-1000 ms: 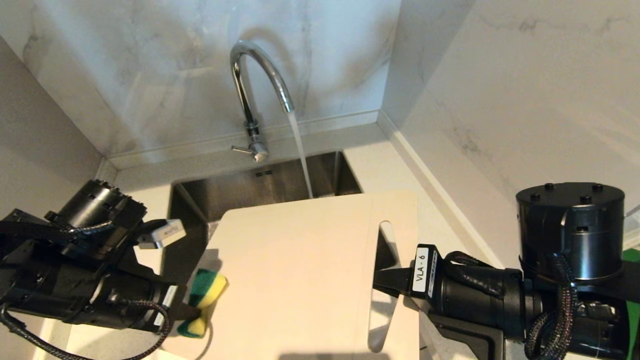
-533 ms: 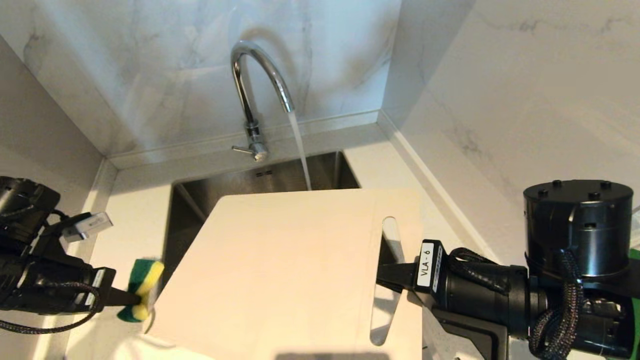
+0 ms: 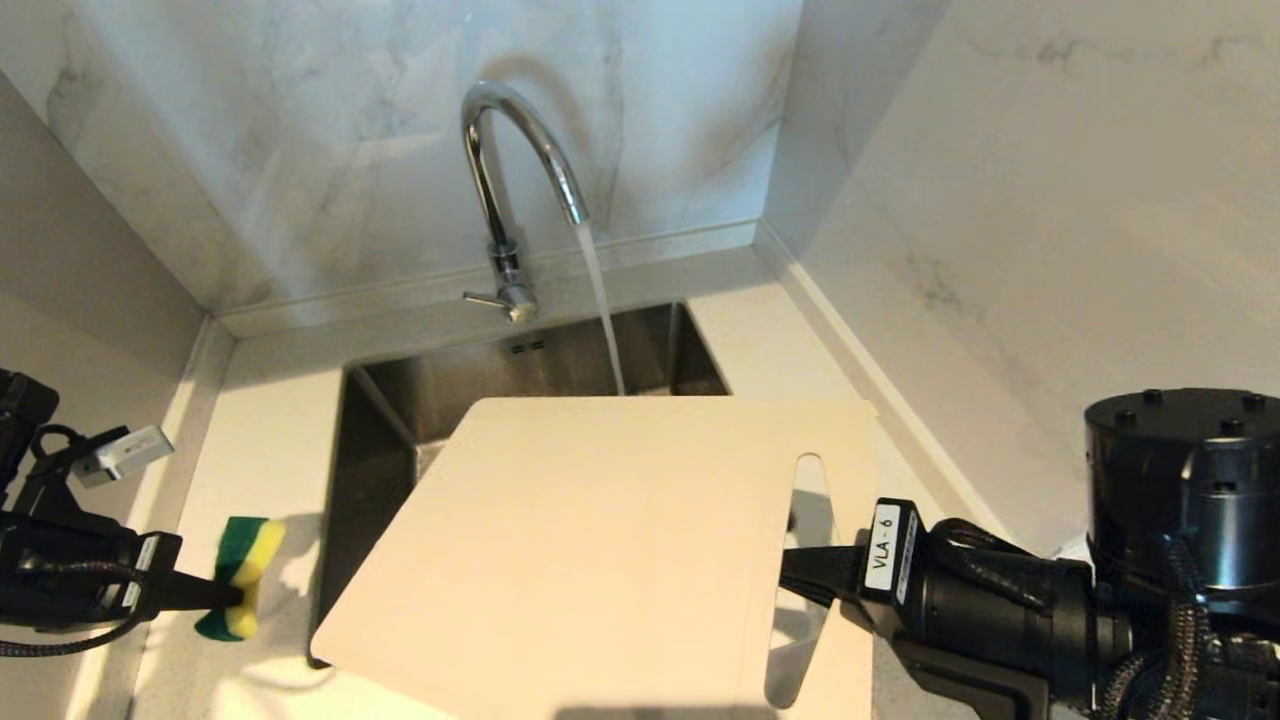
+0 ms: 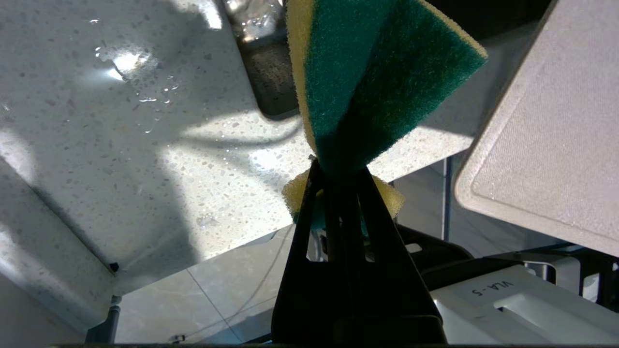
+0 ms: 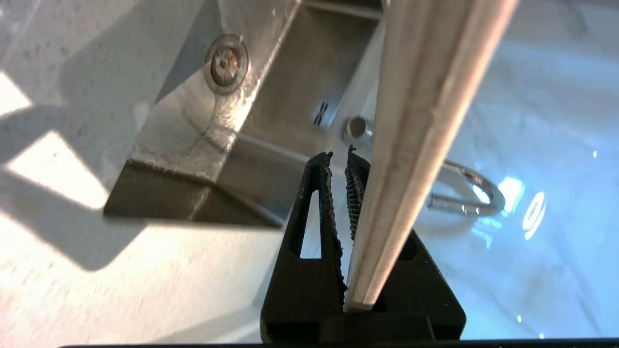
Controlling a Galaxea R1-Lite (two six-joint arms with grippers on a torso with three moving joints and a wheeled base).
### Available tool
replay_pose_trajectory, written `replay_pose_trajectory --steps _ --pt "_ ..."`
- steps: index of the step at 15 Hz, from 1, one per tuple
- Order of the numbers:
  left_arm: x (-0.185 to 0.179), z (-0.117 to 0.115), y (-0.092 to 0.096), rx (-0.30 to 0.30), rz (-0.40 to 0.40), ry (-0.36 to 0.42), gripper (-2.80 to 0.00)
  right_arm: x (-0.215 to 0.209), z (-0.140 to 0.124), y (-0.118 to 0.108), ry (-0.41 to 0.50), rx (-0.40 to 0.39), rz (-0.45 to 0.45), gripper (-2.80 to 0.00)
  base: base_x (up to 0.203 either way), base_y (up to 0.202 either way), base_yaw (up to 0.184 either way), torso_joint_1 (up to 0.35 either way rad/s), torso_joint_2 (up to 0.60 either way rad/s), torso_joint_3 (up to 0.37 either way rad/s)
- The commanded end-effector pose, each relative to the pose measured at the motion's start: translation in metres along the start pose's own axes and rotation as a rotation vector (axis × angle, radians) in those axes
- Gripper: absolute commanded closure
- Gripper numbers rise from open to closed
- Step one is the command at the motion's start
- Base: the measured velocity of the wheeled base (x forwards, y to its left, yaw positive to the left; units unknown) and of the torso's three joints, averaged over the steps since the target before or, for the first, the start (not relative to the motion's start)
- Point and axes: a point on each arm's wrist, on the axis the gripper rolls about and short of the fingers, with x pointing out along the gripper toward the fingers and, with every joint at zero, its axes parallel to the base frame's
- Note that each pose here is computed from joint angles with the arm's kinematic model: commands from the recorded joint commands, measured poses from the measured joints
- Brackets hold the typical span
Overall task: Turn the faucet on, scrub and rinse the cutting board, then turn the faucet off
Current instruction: Put down the cutting board
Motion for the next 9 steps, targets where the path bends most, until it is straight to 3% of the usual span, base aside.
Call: replay_pose_trajectory --steps 1,7,9 --pt "0.001 0.001 0.000 -0.002 -0.023 0.008 0.00 -0.017 0.002 0.001 0.041 -0.012 -0.017 0.00 0.000 0.000 0.000 0.000 0.00 0.000" --pt "0.006 0.001 0.001 -0.012 -0.037 0.027 0.00 -0.044 0.018 0.018 0.111 0.059 0.010 0.00 0.000 0.000 0.000 0.000 0.00 0.000" --pt "0.007 0.001 0.001 -0.014 -0.038 0.029 0.00 -0.055 0.026 0.024 0.174 0.086 0.031 0.00 0.000 0.000 0.000 0.000 0.00 0.000"
